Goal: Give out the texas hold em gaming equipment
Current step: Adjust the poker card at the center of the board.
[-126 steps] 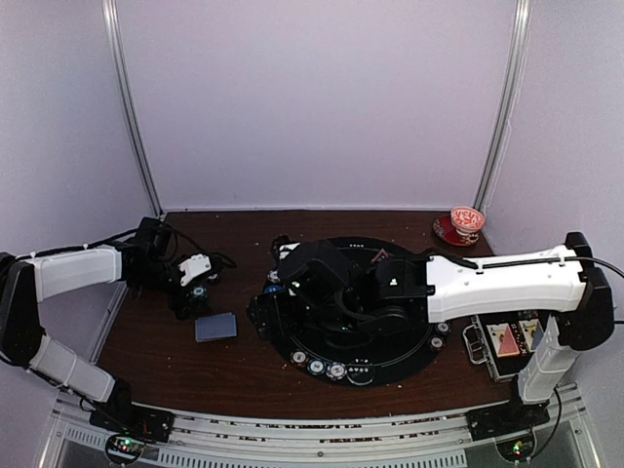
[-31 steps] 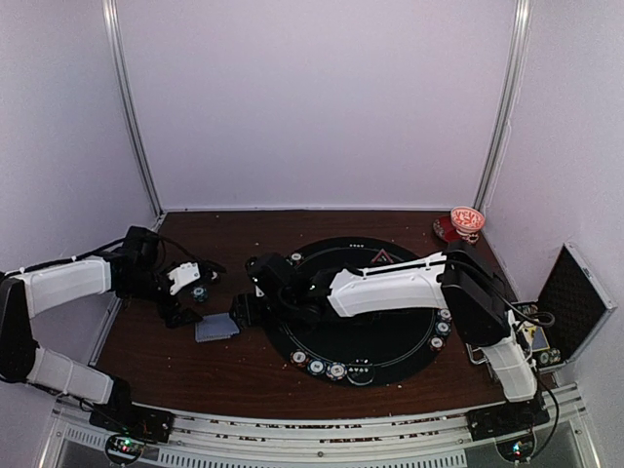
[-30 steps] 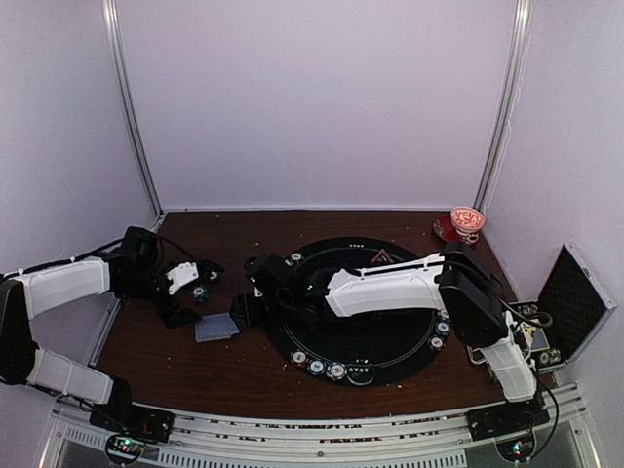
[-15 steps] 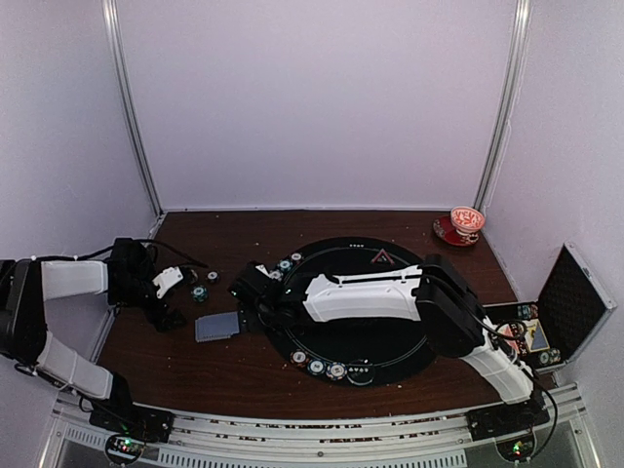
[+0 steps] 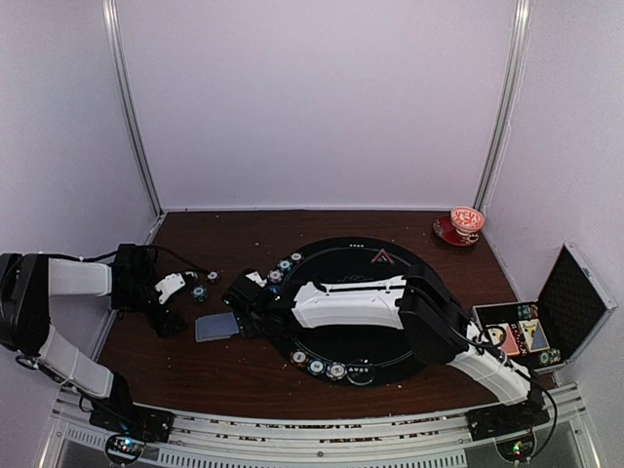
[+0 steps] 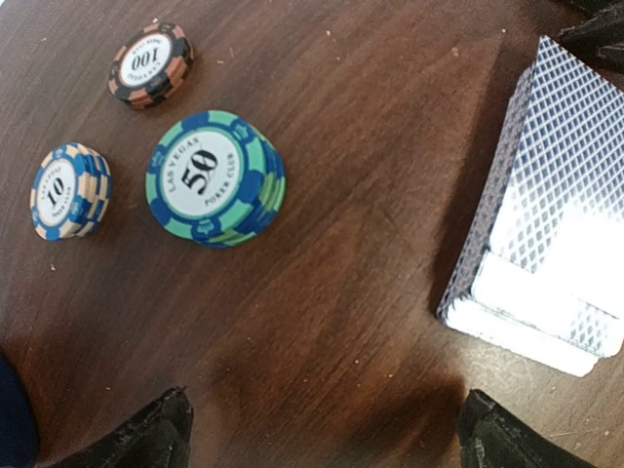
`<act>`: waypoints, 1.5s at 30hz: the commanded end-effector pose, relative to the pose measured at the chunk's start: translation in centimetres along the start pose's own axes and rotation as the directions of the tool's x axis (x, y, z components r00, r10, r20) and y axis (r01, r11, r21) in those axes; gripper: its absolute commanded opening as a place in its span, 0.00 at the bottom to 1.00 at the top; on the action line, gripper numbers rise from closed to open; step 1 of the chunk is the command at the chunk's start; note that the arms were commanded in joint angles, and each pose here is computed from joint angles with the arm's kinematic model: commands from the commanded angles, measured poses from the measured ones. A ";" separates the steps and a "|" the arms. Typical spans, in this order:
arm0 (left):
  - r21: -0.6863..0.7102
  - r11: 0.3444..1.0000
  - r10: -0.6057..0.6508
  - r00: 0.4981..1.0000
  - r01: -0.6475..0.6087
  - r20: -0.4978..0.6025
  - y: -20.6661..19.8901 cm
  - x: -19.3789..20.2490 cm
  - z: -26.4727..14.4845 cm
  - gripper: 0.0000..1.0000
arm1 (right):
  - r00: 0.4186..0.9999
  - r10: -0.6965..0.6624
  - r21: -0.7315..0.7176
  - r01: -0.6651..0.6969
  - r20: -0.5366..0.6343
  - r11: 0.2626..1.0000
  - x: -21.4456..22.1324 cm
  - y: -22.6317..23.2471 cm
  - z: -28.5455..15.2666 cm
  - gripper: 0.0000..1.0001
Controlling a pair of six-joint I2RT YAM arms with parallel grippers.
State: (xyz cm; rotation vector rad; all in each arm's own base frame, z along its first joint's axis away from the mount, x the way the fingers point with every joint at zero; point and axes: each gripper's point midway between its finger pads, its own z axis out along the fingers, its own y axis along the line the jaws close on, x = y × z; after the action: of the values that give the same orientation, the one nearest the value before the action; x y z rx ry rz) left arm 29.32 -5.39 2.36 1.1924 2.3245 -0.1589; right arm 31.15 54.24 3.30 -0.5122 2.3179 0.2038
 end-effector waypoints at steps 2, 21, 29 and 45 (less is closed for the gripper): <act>0.000 1.000 0.024 1.000 -0.024 0.012 0.4 -0.2 0.4 0.98 | 0.999 -0.033 -0.019 0.033 -0.014 0.999 0.9 1.4 0.4 0.83; 0.076 0.995 0.055 0.998 -0.058 0.044 -1.0 -0.7 0.0 0.98 | 0.999 -0.048 -0.042 0.048 -0.006 0.998 1.3 3.0 0.1 0.85; 0.083 0.995 0.058 0.997 -0.061 0.049 -1.2 -0.8 0.0 0.98 | 0.999 -0.050 -0.058 0.049 -0.002 0.997 1.1 3.5 0.4 0.86; 0.075 0.995 0.060 0.997 -0.063 0.041 -1.0 -0.7 0.0 0.98 | 1.000 -0.029 -0.118 0.029 0.003 0.993 0.9 4.8 0.5 0.86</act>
State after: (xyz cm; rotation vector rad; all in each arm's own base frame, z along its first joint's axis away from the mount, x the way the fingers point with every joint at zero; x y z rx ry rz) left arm 28.24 -6.44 1.98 1.2777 2.2887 -0.2480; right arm 29.64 57.07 3.18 -0.5842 2.2982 0.2657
